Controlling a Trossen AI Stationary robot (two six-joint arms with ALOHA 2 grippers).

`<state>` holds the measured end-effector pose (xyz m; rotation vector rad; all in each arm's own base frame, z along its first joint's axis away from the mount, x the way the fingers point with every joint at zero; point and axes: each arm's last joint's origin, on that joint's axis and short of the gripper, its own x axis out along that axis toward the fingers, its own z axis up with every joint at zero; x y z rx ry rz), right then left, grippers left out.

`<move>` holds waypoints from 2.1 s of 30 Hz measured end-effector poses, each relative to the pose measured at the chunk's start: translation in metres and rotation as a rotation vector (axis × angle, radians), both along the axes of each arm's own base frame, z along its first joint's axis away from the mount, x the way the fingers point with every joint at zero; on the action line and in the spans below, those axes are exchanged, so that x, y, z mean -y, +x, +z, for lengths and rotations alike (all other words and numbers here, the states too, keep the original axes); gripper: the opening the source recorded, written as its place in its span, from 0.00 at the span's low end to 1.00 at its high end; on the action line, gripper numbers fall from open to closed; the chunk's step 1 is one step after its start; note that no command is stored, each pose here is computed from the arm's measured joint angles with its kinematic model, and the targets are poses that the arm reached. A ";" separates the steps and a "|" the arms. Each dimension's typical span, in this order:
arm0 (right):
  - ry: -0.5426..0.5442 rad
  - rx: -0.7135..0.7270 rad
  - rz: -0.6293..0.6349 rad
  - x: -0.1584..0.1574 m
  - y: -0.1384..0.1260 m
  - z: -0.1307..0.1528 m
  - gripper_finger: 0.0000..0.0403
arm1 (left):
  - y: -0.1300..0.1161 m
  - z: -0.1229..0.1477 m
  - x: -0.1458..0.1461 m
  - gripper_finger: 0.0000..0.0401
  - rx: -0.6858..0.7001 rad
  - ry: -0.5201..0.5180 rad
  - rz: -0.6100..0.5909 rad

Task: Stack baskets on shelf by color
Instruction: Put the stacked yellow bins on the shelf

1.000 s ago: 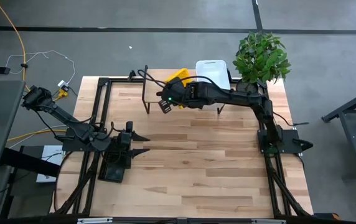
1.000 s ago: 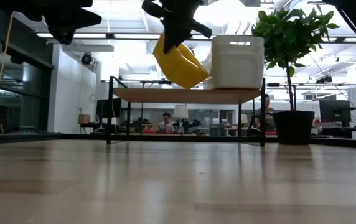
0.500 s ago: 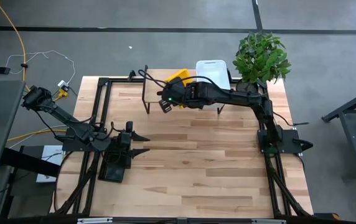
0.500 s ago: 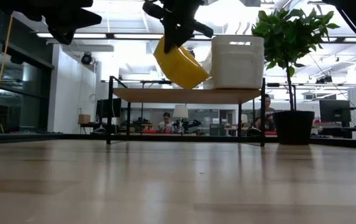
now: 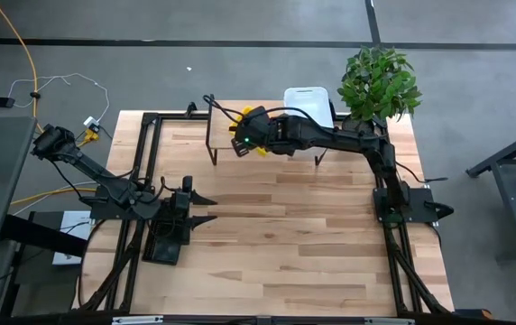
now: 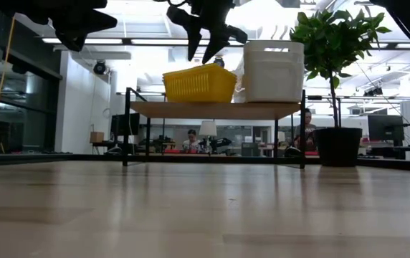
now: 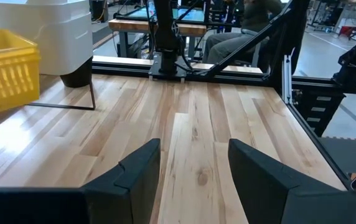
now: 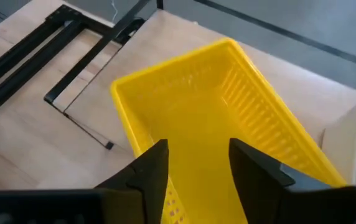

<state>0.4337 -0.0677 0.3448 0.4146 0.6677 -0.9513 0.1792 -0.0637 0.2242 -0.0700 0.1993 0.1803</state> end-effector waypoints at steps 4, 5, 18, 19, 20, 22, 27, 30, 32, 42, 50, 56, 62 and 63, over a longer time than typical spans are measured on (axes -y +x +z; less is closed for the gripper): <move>-0.036 0.001 0.044 0.000 0.003 0.002 0.40 | 0.000 0.000 0.000 0.44 0.000 0.000 0.000; -0.054 -0.006 0.076 -0.001 0.005 0.003 0.40 | 0.000 0.000 0.000 0.44 0.000 0.000 0.000; -0.271 -0.362 0.587 -0.082 -0.004 0.015 0.34 | 0.000 0.000 0.000 0.44 -0.003 0.002 0.000; -0.271 -0.408 0.605 -0.090 -0.007 0.011 0.30 | 0.000 0.000 0.000 0.44 -0.004 0.002 0.000; -0.272 -0.448 0.614 -0.096 -0.010 0.006 0.26 | 0.000 0.000 0.000 0.44 -0.003 0.000 0.000; -0.284 -0.529 0.610 -0.108 -0.017 -0.001 0.16 | 0.000 -0.001 0.000 0.44 -0.002 -0.012 0.003; -0.361 -0.629 0.562 -0.117 -0.021 -0.020 0.04 | 0.000 -0.001 0.000 0.44 -0.002 -0.014 0.003; -0.469 -0.700 0.477 -0.109 -0.019 -0.036 0.03 | 0.000 -0.001 0.000 0.44 -0.002 -0.014 0.003; -0.526 -0.740 0.426 -0.103 -0.019 -0.045 0.01 | 0.000 -0.001 0.000 0.44 -0.002 -0.013 0.003; -0.550 -0.730 0.338 -0.078 -0.012 -0.056 0.00 | 0.000 -0.001 0.000 0.44 -0.009 0.011 -0.001; -0.496 -0.631 0.386 -0.075 -0.002 -0.054 0.00 | 0.000 -0.001 0.000 0.44 -0.008 0.006 0.003; -0.473 -0.537 0.430 -0.074 0.007 -0.052 0.00 | 0.000 -0.001 0.000 0.44 -0.008 0.006 0.003; -0.480 -0.463 0.449 -0.068 0.016 -0.047 0.00 | 0.000 -0.001 0.000 0.44 -0.008 0.006 0.003; -0.486 -0.455 0.449 -0.066 0.017 -0.046 0.00 | 0.000 -0.001 0.000 0.44 -0.008 0.007 0.003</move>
